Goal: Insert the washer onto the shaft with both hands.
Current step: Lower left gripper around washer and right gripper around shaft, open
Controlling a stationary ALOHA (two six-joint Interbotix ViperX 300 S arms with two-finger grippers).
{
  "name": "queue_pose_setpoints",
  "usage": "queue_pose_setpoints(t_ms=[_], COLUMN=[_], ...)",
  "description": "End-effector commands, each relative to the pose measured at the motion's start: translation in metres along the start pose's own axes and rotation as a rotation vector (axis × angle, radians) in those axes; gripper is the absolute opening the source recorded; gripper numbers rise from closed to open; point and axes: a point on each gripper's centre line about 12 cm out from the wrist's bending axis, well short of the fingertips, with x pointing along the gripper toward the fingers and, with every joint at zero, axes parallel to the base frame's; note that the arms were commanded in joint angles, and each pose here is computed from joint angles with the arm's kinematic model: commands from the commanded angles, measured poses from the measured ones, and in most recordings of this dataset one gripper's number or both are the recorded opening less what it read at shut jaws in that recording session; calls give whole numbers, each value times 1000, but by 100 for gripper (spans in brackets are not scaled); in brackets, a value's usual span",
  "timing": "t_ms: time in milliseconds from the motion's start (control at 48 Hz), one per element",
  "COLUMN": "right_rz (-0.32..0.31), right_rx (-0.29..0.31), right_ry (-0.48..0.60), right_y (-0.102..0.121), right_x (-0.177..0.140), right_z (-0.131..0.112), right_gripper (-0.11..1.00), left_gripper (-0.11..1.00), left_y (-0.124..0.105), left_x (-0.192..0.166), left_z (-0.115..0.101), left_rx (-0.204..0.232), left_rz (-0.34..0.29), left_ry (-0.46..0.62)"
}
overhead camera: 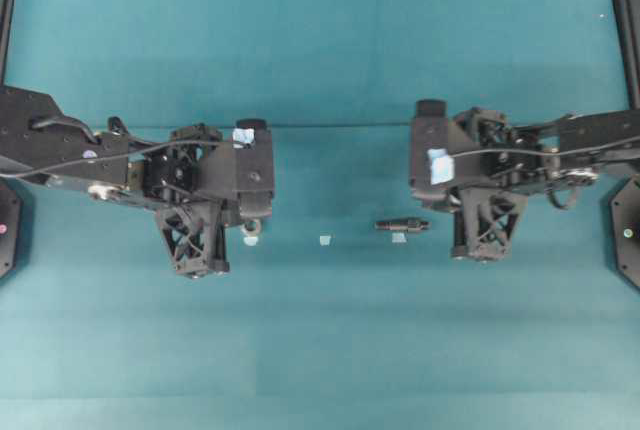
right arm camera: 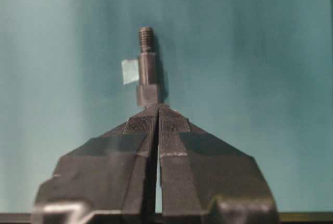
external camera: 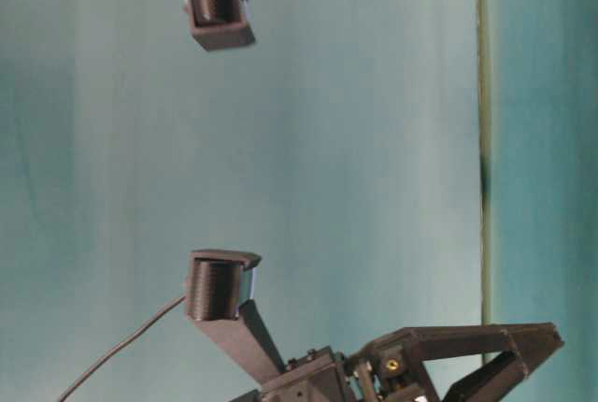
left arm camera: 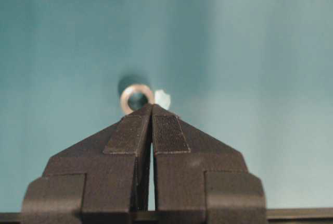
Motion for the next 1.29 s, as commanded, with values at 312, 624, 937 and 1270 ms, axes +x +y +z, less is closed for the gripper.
queue_pose_setpoints(t_ms=[312, 624, 937, 1270], right_rz=[4, 3, 4, 4], right_rx=[-20, -22, -14, -13], right_ry=[20, 22, 58, 51], right_y=[3, 3, 3, 3], right_x=[11, 13, 22, 27], right_z=[5, 4, 1, 2], right_gripper=[-10, -2, 68, 95], left_gripper=[3, 4, 82, 94], left_y=[0, 0, -1, 0], left_x=[2, 13, 27, 31], left_z=[6, 4, -3, -5], left_rx=[24, 21, 11, 17], left_rz=[1, 0, 4, 5], left_ry=[-9, -9, 55, 63])
